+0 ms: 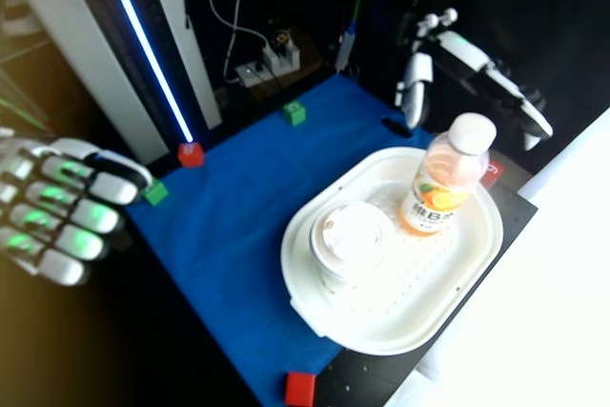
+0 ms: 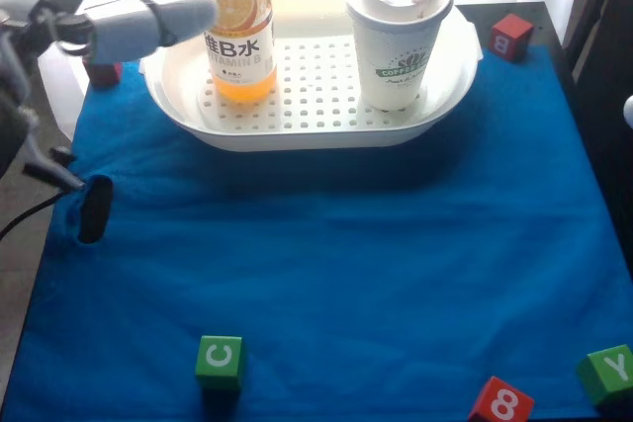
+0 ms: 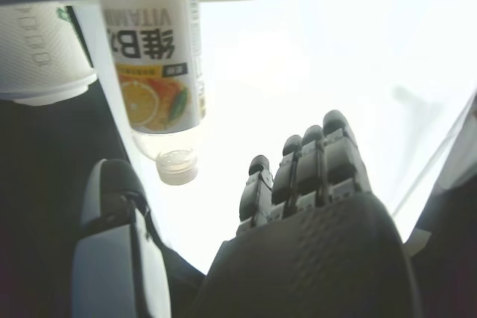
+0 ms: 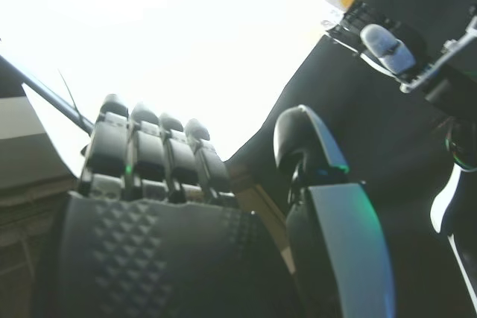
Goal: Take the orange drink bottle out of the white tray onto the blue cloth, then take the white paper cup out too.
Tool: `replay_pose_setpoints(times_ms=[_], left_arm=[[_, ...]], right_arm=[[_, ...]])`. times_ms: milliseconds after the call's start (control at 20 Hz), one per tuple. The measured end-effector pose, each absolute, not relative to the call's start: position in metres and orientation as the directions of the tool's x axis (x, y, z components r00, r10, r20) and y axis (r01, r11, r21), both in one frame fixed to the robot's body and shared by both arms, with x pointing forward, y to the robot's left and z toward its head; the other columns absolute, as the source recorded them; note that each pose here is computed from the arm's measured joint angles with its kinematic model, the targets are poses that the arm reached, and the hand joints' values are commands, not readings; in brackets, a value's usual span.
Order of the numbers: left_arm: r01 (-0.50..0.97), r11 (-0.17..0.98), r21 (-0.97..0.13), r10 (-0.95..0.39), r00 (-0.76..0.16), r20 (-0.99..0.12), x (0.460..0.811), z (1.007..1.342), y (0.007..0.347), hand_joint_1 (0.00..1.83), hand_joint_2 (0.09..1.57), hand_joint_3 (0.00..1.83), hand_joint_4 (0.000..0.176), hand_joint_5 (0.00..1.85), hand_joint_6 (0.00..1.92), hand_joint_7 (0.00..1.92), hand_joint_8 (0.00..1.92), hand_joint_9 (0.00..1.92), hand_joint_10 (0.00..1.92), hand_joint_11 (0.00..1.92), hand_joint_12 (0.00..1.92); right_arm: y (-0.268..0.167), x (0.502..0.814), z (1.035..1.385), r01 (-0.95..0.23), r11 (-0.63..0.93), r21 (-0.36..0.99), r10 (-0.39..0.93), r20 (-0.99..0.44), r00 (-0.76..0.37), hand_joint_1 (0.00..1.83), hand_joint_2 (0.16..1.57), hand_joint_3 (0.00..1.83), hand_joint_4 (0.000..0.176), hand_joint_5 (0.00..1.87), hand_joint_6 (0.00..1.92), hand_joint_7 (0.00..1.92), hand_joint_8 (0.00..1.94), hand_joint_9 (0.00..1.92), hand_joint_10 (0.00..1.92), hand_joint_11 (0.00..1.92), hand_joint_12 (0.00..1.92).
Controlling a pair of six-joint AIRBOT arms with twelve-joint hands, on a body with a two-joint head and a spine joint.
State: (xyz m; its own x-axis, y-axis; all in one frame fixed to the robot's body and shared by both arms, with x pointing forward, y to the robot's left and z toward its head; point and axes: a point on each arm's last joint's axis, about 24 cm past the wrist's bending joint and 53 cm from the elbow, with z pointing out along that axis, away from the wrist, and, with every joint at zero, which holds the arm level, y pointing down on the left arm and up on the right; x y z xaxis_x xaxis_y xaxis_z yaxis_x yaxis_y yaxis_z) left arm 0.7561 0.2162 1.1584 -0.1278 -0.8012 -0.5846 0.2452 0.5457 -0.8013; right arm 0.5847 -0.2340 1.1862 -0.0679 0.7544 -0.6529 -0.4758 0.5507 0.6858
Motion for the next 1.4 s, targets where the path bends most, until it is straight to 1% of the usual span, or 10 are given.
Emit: replay_pose_setpoints(times_ms=[300, 450, 500, 550, 750, 1050, 1250, 1300, 1350, 1400], left_arm=[[0.225, 0.518, -0.825, -0.792, -0.237, -0.562, 0.774, 1.14, 0.178, 0.7, 0.87, 0.0, 0.154, 0.0, 0.0, 0.05, 0.01, 0.09, 0.05, 0.0, 1.4], [0.209, 0.528, -0.823, -0.785, -0.249, -0.567, 0.777, 1.133, 0.177, 0.91, 1.05, 0.01, 0.0, 0.7, 0.33, 0.57, 0.81, 0.34, 1.31, 0.11, 1.89], [0.208, 0.532, -0.821, -0.78, -0.255, -0.571, 0.777, 1.131, 0.176, 0.96, 1.16, 0.01, 0.079, 0.8, 1.04, 0.57, 0.95, 0.38, 1.36, 0.16, 1.9], [0.208, 0.535, -0.819, -0.777, -0.259, -0.574, 0.777, 1.13, 0.175, 1.01, 1.18, 0.0, 0.029, 0.83, 1.18, 0.66, 0.9, 0.52, 1.22, 0.3, 1.77], [0.219, 0.538, -0.814, -0.768, -0.271, -0.58, 0.775, 1.131, 0.171, 1.17, 1.2, 0.0, 0.0, 0.78, 1.24, 0.89, 1.25, 0.9, 1.16, 0.79, 1.53], [0.301, 0.528, -0.794, -0.746, -0.282, -0.603, 0.757, 1.149, 0.158, 1.22, 1.2, 0.0, 0.0, 0.83, 1.04, 0.86, 1.44, 0.84, 1.65, 0.79, 1.92], [0.449, 0.49, -0.748, -0.763, -0.195, -0.617, 0.734, 1.205, 0.165, 1.15, 1.23, 0.0, 0.0, 0.74, 1.25, 0.81, 1.39, 0.75, 1.29, 0.63, 1.72], [0.49, 0.476, -0.73, -0.768, -0.173, -0.617, 0.726, 1.22, 0.166, 1.15, 1.23, 0.0, 0.005, 0.74, 1.27, 0.82, 1.36, 0.74, 1.22, 0.61, 1.69], [0.526, 0.463, -0.713, -0.772, -0.156, -0.617, 0.718, 1.233, 0.166, 0.96, 1.22, 0.0, 0.131, 0.76, 1.3, 0.79, 1.1, 0.74, 1.22, 0.59, 1.73], [0.566, 0.447, -0.693, -0.774, -0.145, -0.617, 0.705, 1.243, 0.165, 0.91, 1.22, 0.0, 0.167, 0.76, 1.32, 0.8, 0.97, 0.72, 1.19, 0.55, 1.73]], right_arm=[[-0.228, 0.583, 1.176, -0.461, 0.515, 0.723, 0.777, -0.621, -0.105, 0.66, 1.29, 0.0, 0.0, 0.0, 0.0, 0.0, 0.0, 0.0, 0.0, 0.0, 0.0], [-0.228, 0.583, 1.171, -0.449, 0.509, 0.734, 0.782, -0.613, -0.115, 0.63, 1.3, 0.0, 0.0, 0.0, 0.0, 0.0, 0.0, 0.0, 0.0, 0.01, 0.0], [-0.229, 0.582, 1.17, -0.445, 0.507, 0.738, 0.784, -0.61, -0.118, 0.61, 1.3, 0.0, 0.0, 0.0, 0.0, 0.0, 0.0, 0.0, 0.0, 0.01, 0.0], [-0.229, 0.581, 1.168, -0.444, 0.505, 0.741, 0.783, -0.609, -0.126, 0.6, 1.31, 0.0, 0.0, 0.0, 0.0, 0.0, 0.0, 0.0, 0.0, 0.01, 0.01], [-0.229, 0.582, 1.168, -0.44, 0.504, 0.743, 0.785, -0.607, -0.126, 0.59, 1.31, 0.0, 0.0, 0.0, 0.0, 0.0, 0.0, 0.0, 0.0, 0.0, 0.0], [-0.232, 0.581, 1.163, -0.424, 0.506, 0.751, 0.787, -0.603, -0.13, 0.58, 1.32, 0.0, 0.0, 0.0, 0.0, 0.0, 0.0, 0.0, 0.0, 0.0, 0.0], [-0.233, 0.581, 1.162, -0.421, 0.507, 0.753, 0.788, -0.602, -0.128, 0.54, 1.32, 0.0, 0.0, 0.0, 0.0, 0.0, 0.0, 0.0, 0.0, 0.0, 0.0], [-0.233, 0.581, 1.161, -0.419, 0.508, 0.753, 0.787, -0.603, -0.131, 0.54, 1.32, 0.0, 0.0, 0.0, 0.0, 0.0, 0.0, 0.0, 0.0, 0.0, 0.0], [-0.233, 0.581, 1.16, -0.417, 0.507, 0.754, 0.787, -0.603, -0.133, 0.54, 1.31, 0.0, 0.0, 0.0, 0.0, 0.0, 0.0, 0.0, 0.0, 0.0, 0.0], [-0.233, 0.581, 1.16, -0.417, 0.507, 0.754, 0.787, -0.603, -0.133, 0.55, 1.32, 0.0, 0.0, 0.0, 0.0, 0.0, 0.0, 0.0, 0.0, 0.0, 0.0]])
